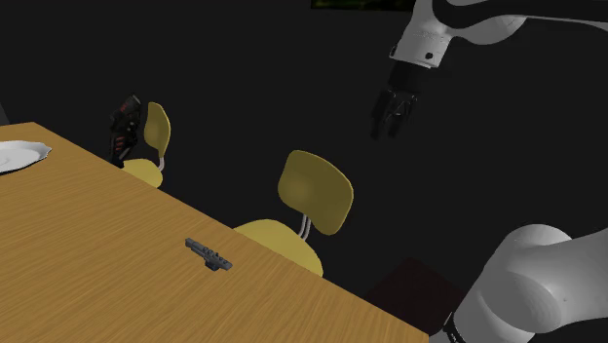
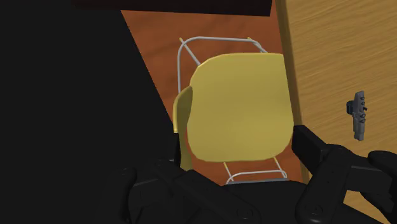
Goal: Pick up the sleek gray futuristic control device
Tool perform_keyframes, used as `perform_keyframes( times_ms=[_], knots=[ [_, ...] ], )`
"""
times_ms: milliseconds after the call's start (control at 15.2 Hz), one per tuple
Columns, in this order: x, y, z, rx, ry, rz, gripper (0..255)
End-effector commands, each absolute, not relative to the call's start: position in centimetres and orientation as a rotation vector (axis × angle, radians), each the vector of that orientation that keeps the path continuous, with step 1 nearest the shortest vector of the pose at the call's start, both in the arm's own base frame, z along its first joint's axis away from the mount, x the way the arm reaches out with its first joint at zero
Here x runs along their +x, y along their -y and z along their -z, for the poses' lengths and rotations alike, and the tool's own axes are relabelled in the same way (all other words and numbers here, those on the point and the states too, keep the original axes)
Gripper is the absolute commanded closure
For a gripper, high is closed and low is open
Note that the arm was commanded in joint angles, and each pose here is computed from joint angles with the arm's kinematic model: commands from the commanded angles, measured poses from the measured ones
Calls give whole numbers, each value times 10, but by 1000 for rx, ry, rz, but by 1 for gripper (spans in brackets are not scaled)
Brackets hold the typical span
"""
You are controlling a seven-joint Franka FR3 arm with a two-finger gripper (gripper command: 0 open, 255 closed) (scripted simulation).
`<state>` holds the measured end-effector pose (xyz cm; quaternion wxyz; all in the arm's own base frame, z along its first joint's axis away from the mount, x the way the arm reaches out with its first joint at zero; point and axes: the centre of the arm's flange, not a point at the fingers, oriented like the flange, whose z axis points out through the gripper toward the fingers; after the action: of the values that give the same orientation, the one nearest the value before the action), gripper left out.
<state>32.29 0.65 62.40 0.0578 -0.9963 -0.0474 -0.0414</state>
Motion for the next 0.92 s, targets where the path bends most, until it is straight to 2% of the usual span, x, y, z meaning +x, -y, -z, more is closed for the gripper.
perform_keyframes(
  times_ms=[0, 858],
  knots=[
    [323, -7, -624, -3020, 144, 126, 0],
    [386, -154, -548, -3047, 321, 82, 0]
  ],
)
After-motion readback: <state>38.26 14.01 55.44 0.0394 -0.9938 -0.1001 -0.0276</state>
